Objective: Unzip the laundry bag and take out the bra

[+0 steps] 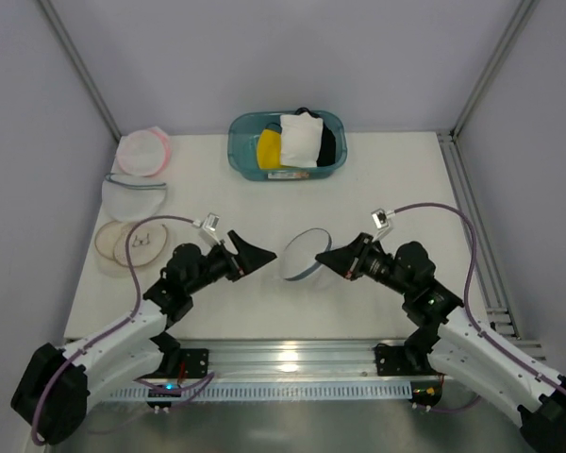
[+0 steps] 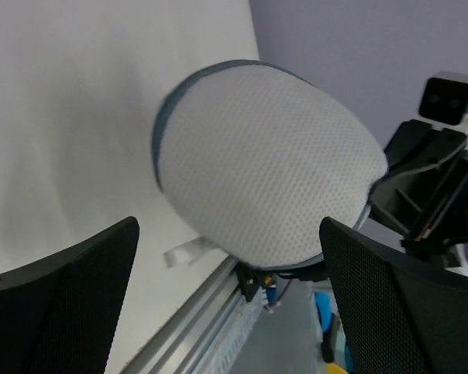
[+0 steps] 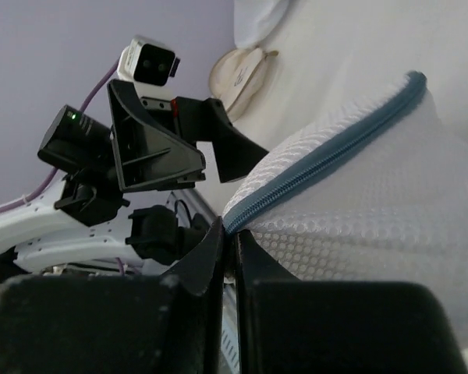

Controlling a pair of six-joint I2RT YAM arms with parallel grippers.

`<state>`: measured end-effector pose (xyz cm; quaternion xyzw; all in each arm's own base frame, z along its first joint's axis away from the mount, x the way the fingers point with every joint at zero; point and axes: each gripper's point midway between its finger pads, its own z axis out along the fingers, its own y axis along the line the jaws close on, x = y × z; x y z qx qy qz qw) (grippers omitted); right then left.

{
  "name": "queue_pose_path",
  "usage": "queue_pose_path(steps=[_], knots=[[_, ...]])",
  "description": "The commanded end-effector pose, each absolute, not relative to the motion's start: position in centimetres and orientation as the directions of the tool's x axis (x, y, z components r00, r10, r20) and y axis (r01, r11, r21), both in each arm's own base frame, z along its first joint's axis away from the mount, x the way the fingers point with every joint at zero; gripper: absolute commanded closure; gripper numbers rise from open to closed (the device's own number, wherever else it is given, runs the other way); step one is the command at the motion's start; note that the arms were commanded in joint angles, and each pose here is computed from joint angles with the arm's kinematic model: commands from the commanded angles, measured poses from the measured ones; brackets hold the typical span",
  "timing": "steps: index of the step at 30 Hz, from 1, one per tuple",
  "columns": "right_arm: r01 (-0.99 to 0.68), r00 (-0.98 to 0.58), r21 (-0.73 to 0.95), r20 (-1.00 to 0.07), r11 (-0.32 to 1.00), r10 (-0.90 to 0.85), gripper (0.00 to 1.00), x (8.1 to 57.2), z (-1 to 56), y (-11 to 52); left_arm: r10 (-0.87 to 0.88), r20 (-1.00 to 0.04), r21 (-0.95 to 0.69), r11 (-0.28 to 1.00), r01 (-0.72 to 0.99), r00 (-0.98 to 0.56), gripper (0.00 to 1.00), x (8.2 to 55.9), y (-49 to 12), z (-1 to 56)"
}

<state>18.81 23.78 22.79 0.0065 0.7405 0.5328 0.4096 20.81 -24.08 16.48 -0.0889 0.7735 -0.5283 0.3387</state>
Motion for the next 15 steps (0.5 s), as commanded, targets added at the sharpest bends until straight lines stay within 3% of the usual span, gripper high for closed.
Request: queue_pose_path(steps=[1, 6, 15], knots=[[-0.526, -0.716, 0.834, -0.539, 0.165, 0.443, 0.96, 16.2, 26.4, 25.2, -0.457, -0.370, -0.928, 0.224, 0.298, -0.809, 0.01, 19.9, -26.6, 19.6], [-0.600, -0.708, 0.799, -0.558, 0.047, 0.433, 0.96, 14.9, 27.9, 24.9, -0.437, -0.232, -0.969, 0.024, 0.246, -0.869, 0.01, 20.1, -28.4, 21.3], [-0.683, -0.664, 0.730, -0.602, -0.032, 0.443, 0.96, 13.3, 30.5, 22.3, -0.442, -0.183, -0.983, 0.059, 0.175, -0.878, 0.00, 21.0, -28.7, 18.6]])
